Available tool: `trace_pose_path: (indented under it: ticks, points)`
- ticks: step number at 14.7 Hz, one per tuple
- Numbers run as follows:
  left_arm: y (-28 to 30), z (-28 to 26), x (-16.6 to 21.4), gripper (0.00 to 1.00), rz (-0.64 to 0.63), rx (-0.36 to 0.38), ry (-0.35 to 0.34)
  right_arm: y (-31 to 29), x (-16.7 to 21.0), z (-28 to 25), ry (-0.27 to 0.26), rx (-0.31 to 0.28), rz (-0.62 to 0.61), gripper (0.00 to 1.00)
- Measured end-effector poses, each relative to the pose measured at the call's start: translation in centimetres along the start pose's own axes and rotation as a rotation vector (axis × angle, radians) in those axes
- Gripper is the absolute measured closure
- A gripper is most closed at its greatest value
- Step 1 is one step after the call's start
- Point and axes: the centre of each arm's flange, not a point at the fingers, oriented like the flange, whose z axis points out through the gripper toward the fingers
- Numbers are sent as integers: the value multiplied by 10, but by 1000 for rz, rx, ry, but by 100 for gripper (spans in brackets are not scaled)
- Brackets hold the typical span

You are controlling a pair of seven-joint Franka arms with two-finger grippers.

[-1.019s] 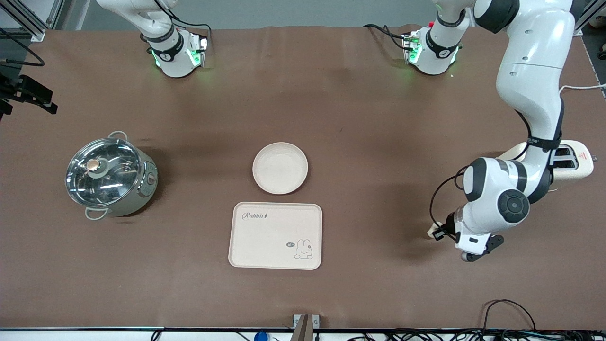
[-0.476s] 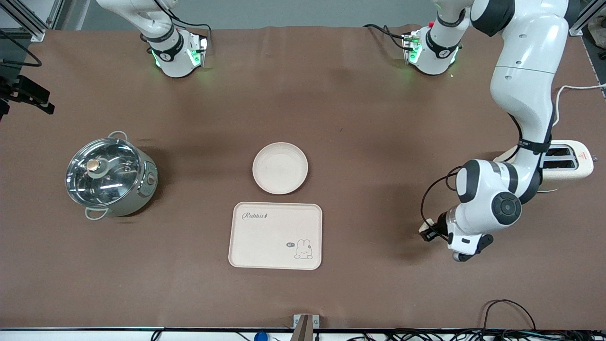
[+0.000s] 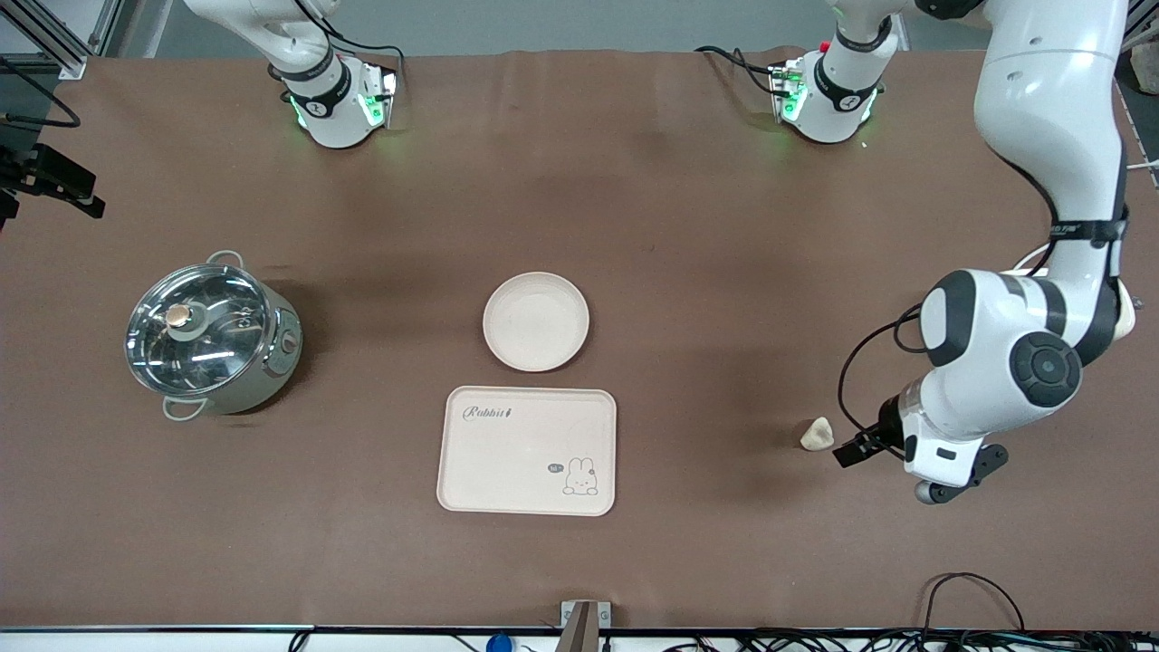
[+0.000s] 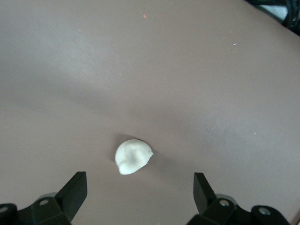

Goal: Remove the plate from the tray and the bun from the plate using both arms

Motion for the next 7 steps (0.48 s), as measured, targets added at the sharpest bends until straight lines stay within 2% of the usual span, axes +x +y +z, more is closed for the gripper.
trace_pose_path:
  ticks: [4, 7]
  points:
    - [-1, -52, -12, 0, 45, 59, 3, 0, 0, 0, 0, 0, 0, 0]
    - [-8, -130, -25, 0, 76, 66, 44, 0, 0, 0, 0, 0, 0, 0]
